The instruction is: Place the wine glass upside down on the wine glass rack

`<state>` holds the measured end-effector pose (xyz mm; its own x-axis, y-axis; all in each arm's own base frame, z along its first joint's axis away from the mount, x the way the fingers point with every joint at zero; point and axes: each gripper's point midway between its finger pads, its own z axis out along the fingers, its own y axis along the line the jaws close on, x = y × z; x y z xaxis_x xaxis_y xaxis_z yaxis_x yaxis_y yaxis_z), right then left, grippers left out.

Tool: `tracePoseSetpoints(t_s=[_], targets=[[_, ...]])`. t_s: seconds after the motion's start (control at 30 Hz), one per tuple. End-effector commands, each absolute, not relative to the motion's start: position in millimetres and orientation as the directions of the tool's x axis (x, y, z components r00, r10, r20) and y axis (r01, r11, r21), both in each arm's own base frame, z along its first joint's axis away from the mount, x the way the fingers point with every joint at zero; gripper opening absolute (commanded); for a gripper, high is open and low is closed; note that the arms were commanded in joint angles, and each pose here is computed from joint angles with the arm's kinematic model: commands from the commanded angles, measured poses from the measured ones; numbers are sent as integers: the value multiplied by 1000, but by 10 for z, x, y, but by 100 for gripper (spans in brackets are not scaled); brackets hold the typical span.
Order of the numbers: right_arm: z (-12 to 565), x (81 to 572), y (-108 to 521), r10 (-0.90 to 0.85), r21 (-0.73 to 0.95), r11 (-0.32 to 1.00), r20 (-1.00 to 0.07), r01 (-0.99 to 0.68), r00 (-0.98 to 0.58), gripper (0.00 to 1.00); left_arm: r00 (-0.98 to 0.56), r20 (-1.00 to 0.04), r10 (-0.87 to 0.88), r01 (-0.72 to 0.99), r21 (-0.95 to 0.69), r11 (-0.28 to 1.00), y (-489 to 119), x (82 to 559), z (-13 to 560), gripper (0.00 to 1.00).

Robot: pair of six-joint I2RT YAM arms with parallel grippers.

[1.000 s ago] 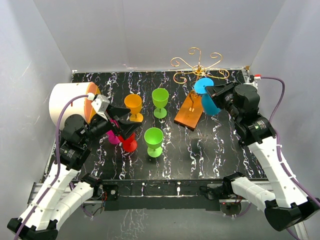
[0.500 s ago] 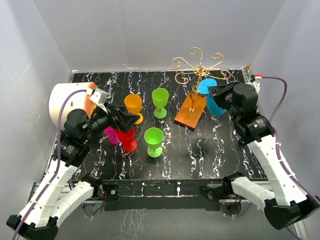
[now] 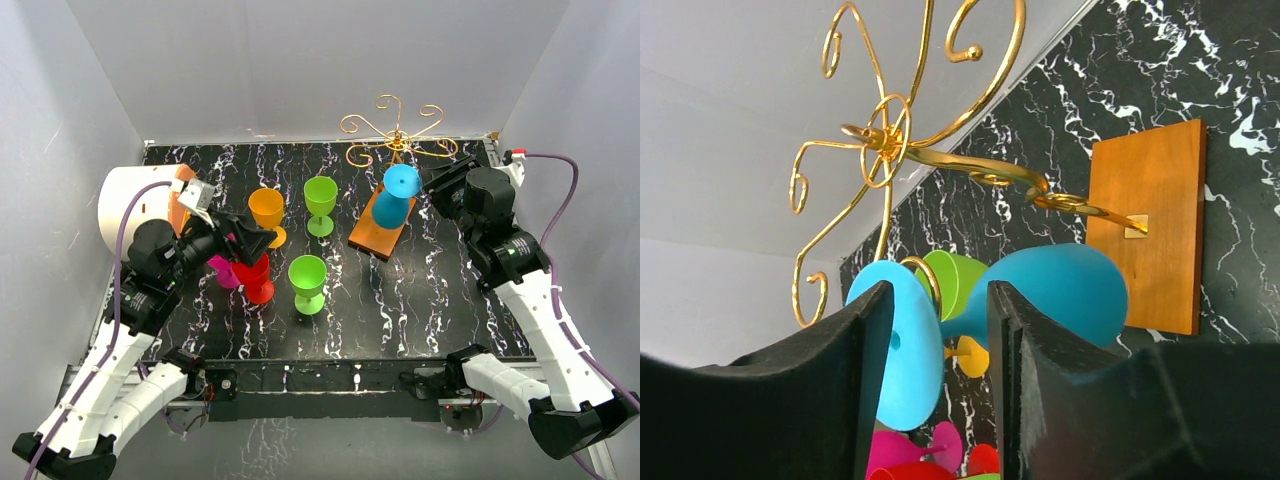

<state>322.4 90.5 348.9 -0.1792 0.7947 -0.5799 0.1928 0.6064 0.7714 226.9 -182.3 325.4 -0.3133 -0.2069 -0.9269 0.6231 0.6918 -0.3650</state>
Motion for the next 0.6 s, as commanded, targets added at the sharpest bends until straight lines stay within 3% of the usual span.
tracePoseSetpoints(t_s=[0.0, 0.57], targets=[[3736, 3185, 775, 794, 774, 607, -598, 180, -108, 44, -277, -942, -190, 651, -330, 683, -1823, 2216, 3332, 99], [3935, 2842, 707, 661, 654, 750, -735, 97, -154, 63, -372, -926, -65, 693, -324, 644, -1883, 2045, 3158, 98]])
